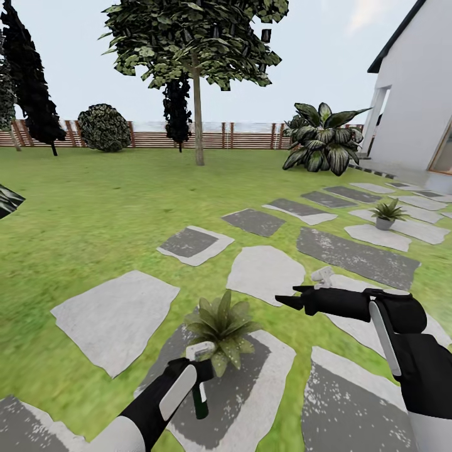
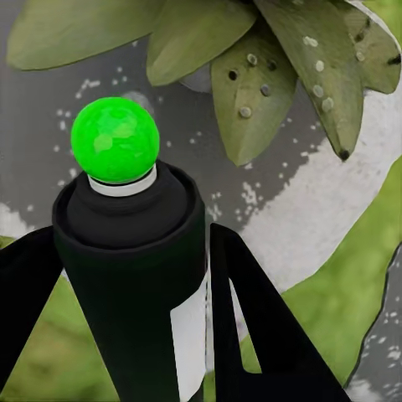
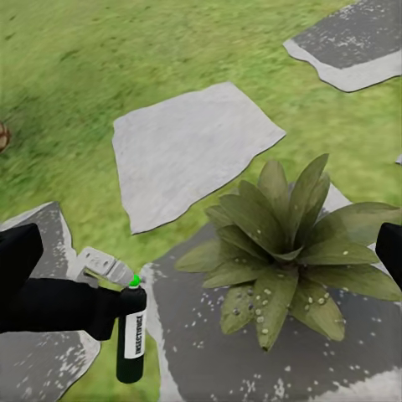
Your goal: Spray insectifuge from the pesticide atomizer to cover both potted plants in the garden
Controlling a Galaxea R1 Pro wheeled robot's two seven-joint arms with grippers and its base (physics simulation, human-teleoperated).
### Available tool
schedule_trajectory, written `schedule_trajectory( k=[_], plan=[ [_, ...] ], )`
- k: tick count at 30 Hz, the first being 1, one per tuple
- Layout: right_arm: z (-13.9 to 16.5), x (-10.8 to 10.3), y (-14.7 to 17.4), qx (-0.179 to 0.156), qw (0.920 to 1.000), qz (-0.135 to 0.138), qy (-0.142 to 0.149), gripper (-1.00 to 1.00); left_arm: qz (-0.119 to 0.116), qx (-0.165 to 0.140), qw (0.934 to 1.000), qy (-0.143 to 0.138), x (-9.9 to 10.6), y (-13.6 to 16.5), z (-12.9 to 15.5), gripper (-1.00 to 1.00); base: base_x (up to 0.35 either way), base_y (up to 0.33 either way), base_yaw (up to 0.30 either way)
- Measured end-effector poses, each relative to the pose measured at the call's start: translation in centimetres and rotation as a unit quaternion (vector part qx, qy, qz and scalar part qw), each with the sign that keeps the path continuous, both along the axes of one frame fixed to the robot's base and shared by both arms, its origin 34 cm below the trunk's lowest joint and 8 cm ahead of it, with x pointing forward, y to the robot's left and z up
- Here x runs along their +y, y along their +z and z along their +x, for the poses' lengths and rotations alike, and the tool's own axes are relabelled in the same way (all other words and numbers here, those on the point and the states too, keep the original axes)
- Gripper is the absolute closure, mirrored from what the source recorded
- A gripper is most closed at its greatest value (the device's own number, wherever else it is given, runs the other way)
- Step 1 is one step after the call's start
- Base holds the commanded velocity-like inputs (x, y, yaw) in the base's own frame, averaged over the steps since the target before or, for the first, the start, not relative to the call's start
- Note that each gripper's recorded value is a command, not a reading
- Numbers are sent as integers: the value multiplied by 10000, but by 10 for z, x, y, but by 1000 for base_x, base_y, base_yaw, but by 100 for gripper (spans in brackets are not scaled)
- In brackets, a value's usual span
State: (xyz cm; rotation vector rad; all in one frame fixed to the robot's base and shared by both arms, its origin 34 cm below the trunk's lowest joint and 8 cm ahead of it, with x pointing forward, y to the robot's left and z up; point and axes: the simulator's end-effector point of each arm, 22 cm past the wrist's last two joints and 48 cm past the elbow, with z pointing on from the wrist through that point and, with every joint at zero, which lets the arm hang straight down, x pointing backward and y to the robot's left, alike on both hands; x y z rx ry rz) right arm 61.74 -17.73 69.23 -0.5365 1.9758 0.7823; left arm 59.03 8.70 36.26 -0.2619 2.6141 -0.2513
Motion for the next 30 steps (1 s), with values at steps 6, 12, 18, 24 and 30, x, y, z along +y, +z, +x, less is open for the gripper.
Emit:
schedule_trajectory(
  k=[6, 12, 18, 24, 30],
  plan=[
    [1, -1, 2, -63, 10000, -5, 2, -100, 57, 202, 9997, -123, 1, -4, -7, 100, 123, 100, 0],
    [1, -1, 2, -70, 10000, -4, -1, -100, 117, 481, 9982, -345, 0, -7, -16, 100, 200, 160, 0],
    [1, -1, 2, -74, 10000, -2, -6, -100, 176, 625, 9969, -449, 2, -10, -21, 100, 25, 20, 0],
    [2, -1, 3, -82, 10000, 3, -7, -100, 183, 754, 9959, -466, 3, -19, -28, 100, 2, 1, -5],
    [2, -2, 4, -88, 10000, 4, -8, -100, 90, 628, 9954, -723, -8, -19, -29, 100, 0, 0, -204]
  ],
)
